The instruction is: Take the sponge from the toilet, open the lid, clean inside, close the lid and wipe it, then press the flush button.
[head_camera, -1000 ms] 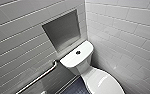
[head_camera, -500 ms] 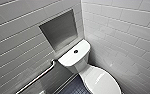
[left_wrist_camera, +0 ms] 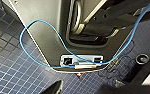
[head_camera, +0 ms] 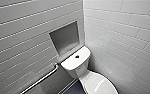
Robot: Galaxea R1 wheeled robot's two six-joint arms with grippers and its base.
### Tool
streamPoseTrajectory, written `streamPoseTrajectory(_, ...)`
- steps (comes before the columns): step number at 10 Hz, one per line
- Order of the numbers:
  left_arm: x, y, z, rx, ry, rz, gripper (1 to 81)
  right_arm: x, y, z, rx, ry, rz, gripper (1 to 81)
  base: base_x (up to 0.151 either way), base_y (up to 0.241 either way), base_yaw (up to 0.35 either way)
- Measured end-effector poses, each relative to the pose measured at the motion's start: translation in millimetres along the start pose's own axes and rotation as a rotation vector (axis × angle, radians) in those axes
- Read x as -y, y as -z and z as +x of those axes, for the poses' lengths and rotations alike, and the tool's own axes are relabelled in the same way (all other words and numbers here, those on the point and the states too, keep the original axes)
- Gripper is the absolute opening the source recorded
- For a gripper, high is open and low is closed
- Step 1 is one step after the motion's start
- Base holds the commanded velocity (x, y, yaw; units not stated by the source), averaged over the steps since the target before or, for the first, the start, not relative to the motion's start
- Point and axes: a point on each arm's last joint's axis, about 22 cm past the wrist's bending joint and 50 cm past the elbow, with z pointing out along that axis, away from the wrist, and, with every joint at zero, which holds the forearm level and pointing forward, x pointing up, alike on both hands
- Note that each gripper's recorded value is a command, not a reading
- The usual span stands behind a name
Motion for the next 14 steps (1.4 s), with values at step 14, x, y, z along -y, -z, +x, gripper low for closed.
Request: streamPoseTrajectory(14, -2, 12, 5, -0.174, -0.078, 0.002, 81.1, 8, 9, 8, -0.133, 0.123, -0.033, 1.0, 0.000, 0.000, 0.000)
